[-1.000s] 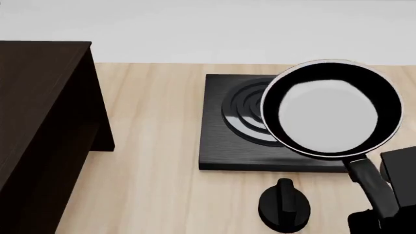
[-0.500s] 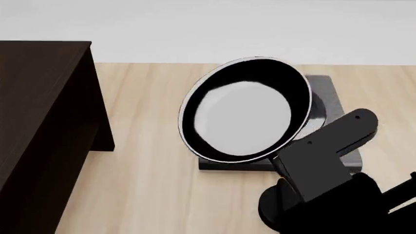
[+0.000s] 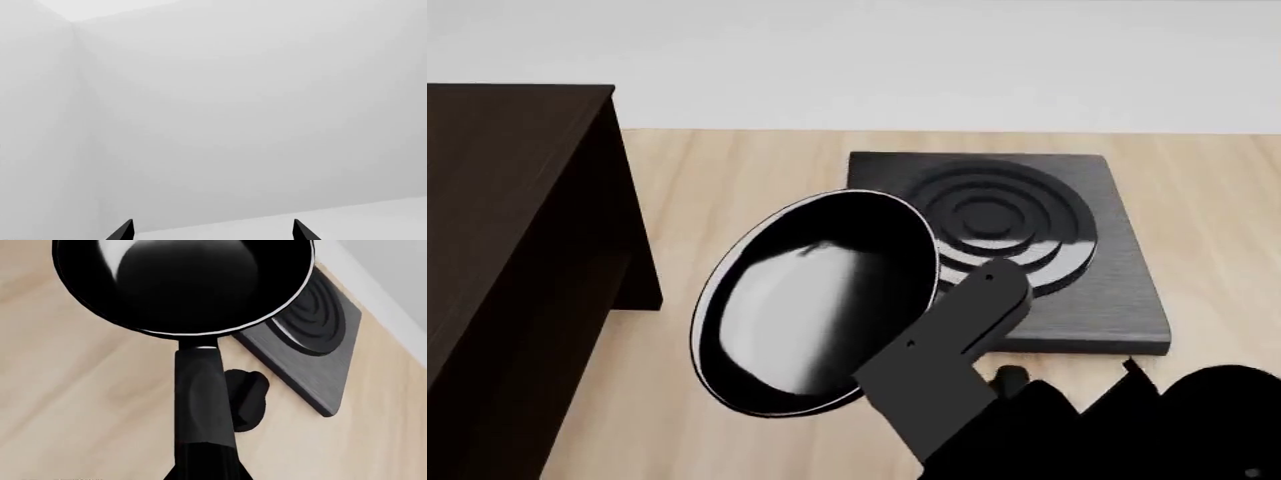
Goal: Put the frying pan under the cabinet shelf.
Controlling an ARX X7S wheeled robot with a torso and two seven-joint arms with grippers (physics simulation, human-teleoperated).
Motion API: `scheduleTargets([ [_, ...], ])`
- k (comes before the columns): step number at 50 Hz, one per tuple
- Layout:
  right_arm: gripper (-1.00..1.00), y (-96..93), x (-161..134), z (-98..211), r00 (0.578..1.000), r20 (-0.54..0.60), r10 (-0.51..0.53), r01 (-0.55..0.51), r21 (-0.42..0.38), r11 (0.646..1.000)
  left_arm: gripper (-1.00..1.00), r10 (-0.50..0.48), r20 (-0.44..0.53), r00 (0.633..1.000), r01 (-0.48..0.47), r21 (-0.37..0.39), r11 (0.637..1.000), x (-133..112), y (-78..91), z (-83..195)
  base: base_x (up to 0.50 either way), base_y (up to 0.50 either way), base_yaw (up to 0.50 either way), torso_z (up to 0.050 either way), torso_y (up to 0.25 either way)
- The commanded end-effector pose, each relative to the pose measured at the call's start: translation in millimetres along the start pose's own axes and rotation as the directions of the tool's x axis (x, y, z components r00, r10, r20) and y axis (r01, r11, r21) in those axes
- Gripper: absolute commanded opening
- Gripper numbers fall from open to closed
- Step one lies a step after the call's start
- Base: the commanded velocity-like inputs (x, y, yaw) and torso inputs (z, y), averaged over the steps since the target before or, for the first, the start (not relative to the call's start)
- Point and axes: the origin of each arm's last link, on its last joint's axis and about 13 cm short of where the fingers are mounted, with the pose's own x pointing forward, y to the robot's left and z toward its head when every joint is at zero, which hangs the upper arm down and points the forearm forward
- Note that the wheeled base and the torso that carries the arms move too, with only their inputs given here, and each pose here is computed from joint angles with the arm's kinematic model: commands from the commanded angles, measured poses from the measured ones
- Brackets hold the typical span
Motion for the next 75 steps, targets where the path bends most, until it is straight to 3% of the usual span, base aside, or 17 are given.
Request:
scheduleTargets([
  [1, -1.00, 9.2, 6.1, 8.8, 0.999, 0.042, 0.007, -0.005, -0.056, 0.998, 1.00, 0.003, 0.001, 1.000, -0.003, 0.000, 1.000, -1.3, 1.5, 0.1, 0.00, 0.00, 0.00, 0.000, 0.000],
  [45, -1.00, 40.0, 73.4, 9.7, 0.979, 0.012, 0.204, -0.202, -0.088, 0.975, 1.00, 0.016, 0.001, 1.000, -0.016, -0.004, 1.000, -4.8, 6.1, -1.1, 0.00, 0.00, 0.00, 0.000, 0.001],
  [75, -1.00, 56.7, 127.7, 18.1, 0.925, -0.018, 0.380, -0.380, -0.082, 0.921, 1.00, 0.027, 0.001, 1.000, -0.027, -0.010, 1.000, -7.4, 10.4, -3.6, 0.00, 0.00, 0.00, 0.000, 0.000],
])
